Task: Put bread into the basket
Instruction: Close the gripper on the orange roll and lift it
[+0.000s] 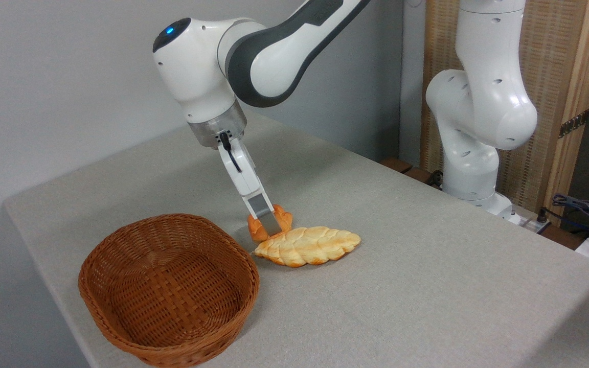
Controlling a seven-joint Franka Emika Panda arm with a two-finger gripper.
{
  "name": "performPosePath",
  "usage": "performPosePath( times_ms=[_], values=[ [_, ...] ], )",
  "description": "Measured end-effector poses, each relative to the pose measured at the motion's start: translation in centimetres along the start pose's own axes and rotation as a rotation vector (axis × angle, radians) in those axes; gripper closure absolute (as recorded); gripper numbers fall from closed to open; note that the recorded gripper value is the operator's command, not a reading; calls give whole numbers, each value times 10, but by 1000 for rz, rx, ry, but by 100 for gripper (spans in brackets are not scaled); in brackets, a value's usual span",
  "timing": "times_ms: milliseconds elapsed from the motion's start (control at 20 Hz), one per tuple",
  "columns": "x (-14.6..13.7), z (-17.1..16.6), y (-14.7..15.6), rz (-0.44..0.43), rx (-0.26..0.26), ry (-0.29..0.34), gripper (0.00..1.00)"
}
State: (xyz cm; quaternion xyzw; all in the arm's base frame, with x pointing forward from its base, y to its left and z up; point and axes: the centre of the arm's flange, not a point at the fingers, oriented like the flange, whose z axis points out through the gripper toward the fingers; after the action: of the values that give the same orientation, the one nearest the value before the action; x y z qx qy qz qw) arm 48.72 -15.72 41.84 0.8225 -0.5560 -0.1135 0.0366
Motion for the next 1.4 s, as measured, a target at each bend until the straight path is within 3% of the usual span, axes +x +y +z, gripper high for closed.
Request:
performPosePath(
  times_ms=[100, 200, 1150, 1400],
  values=[
    [1, 3, -1, 2, -2, -6, 55],
    [1, 3, -1, 3, -2, -7, 73],
    [-5, -1, -5, -10, 3, -1, 72],
    [-35, -36, -19, -69, 31, 43, 71]
  ],
)
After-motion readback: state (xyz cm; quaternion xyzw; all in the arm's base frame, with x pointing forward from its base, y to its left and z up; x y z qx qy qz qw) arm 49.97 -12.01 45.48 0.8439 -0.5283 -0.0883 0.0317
